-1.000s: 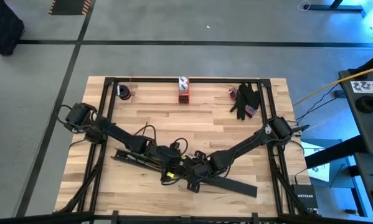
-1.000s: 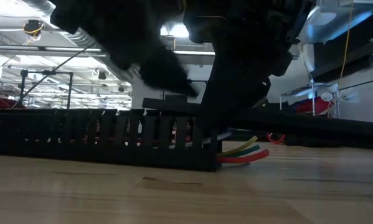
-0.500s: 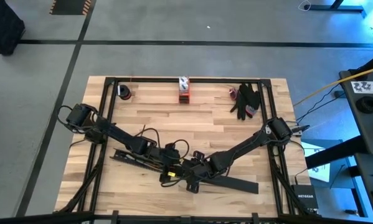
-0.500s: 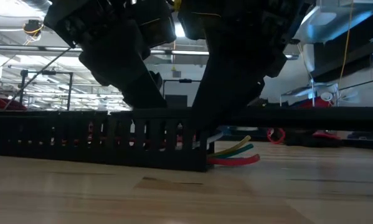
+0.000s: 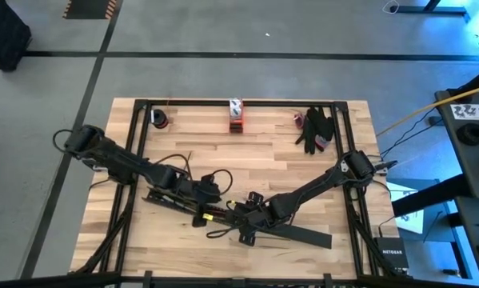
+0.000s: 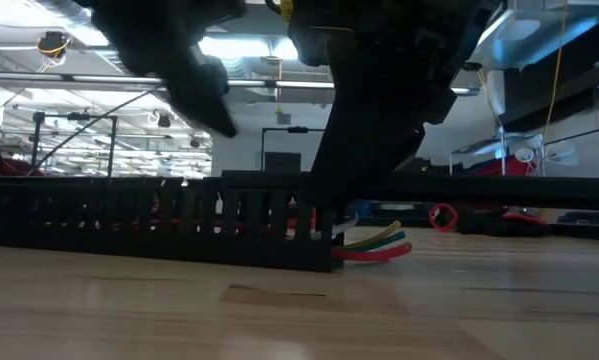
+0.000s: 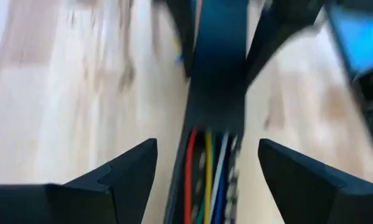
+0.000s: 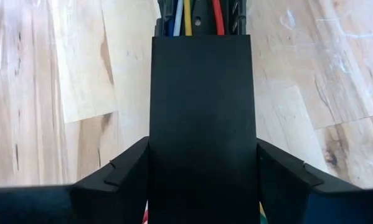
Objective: Ziptie cables
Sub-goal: Insert the black cover of the black cable duct
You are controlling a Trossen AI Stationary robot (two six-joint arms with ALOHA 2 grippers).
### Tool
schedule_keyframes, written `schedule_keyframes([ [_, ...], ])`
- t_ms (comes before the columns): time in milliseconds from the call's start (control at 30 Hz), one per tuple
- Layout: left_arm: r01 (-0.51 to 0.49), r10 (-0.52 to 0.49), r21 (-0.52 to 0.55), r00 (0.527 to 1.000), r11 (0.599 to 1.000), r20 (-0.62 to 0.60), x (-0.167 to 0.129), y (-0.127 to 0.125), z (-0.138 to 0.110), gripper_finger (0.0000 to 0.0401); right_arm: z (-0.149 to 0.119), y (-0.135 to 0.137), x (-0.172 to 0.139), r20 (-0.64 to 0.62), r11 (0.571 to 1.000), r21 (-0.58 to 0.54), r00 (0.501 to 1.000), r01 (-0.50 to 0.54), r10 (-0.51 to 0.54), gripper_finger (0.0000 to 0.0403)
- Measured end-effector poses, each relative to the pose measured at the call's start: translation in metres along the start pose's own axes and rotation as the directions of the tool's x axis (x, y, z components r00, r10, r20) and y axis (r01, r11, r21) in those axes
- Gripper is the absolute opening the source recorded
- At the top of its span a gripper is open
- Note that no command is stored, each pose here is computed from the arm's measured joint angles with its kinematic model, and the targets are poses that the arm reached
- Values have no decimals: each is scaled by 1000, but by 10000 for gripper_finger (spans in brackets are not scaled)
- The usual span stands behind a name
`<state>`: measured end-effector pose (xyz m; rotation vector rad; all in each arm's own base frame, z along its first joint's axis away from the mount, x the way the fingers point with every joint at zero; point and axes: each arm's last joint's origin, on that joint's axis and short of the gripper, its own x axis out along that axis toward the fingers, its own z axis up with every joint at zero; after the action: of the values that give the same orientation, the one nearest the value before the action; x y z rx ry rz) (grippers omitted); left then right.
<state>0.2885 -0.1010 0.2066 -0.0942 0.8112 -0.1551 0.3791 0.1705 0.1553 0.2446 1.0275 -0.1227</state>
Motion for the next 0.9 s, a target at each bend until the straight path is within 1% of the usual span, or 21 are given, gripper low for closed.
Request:
schedule_keyframes([
  [67,-18,19,20,998,1000,-57,-6,0,-6,272,0,0,0,-3,1000,0,1000,-4,4,230],
  [133,-15,20,57,997,998,-78,-7,-2,-10,272,0,0,0,-3,1000,-1,1000,-5,5,230],
  [267,-6,21,137,994,991,-108,6,0,-29,272,0,0,0,-3,1000,-3,1000,-5,5,230],
  [400,10,-6,141,999,990,-33,14,3,-42,272,0,1,0,0,1000,4,1000,-8,8,230],
  [567,25,-34,164,998,986,51,19,6,-56,272,0,1,0,1,1000,-23,1000,-9,9,230],
  [700,72,-89,179,992,981,84,26,5,-65,272,1,1,-1,8,1000,-22,1000,0,1,230],
  [900,87,-111,210,988,974,106,46,-1,-76,272,1,0,-1,15,1000,-19,1000,3,-2,230],
])
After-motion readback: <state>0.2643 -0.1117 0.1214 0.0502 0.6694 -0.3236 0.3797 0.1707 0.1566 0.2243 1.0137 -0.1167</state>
